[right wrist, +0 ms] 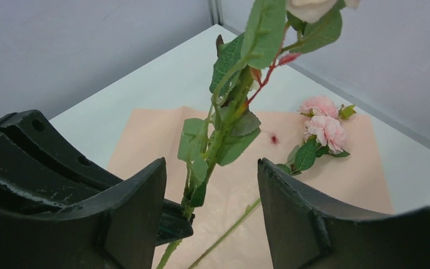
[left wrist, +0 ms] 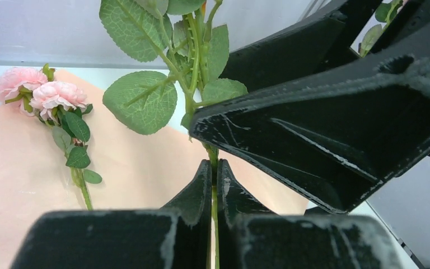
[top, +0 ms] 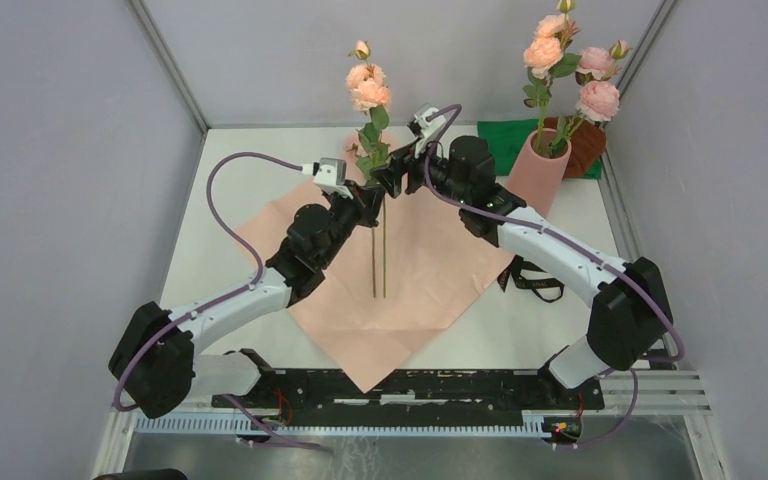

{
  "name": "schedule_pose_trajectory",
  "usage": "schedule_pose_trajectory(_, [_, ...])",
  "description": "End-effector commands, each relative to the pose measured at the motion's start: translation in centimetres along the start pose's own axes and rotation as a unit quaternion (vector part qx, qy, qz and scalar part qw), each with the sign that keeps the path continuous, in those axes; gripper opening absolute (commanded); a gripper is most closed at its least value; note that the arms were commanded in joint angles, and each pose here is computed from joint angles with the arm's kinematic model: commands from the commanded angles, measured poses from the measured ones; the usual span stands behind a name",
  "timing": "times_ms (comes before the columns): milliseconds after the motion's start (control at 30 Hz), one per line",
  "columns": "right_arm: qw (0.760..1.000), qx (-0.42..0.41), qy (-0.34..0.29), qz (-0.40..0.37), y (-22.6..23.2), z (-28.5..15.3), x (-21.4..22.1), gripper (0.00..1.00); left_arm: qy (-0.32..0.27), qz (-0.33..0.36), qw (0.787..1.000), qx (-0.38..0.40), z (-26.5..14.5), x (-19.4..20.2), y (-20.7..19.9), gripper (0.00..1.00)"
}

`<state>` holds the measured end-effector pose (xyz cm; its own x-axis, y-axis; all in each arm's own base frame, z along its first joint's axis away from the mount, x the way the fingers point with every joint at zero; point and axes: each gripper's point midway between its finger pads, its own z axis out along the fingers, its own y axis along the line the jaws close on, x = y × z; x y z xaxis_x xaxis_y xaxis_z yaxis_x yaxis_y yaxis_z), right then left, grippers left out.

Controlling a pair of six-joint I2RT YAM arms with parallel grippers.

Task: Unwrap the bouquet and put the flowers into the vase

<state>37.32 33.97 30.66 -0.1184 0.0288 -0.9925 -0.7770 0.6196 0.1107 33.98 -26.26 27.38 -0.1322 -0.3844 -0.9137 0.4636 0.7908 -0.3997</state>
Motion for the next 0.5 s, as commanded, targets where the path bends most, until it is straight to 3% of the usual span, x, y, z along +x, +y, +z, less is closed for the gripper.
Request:
schedule_pose_trajectory(0, [0.999,-0.015,-0.029,-0.001,1.1,0.9,-2.5,0.57,-0.038,0.028,0.999,0.008,-0.1,-2.9,-1.0,0.02])
schedule_pose_trajectory(133, [1.000,-0.015,-0.024,0.001,1.3,1.2,-2.2,0.18,-0.046,0.029,0.999,0.002,-0.5,-3.5,-0.9,0.02])
schedule_pose_trajectory(200, [1.000,-0.012,-0.025,0.001,1.3,1.1,-2.3,0.06,-0.049,0.029,0.998,-0.003,-0.6,-3.6,-0.7,0.02])
schedule_pose_trajectory(267, [1.000,-0.012,-0.026,0.000,1.4,1.0,-2.5,0.00,-0.049,0.030,0.998,-0.006,-0.7,-3.6,-0.6,0.02])
schedule_pose_trajectory(433, [0.999,0.000,-0.031,-0.006,1.1,0.6,-3.0,0.00,-0.050,0.022,0.998,-0.022,-0.7,-3.7,0.0,0.02])
schedule_pose_trajectory(467, [0.999,0.005,-0.033,-0.010,0.9,0.4,-3.2,0.00,-0.051,0.018,0.998,-0.032,-0.7,-3.7,0.3,0.08])
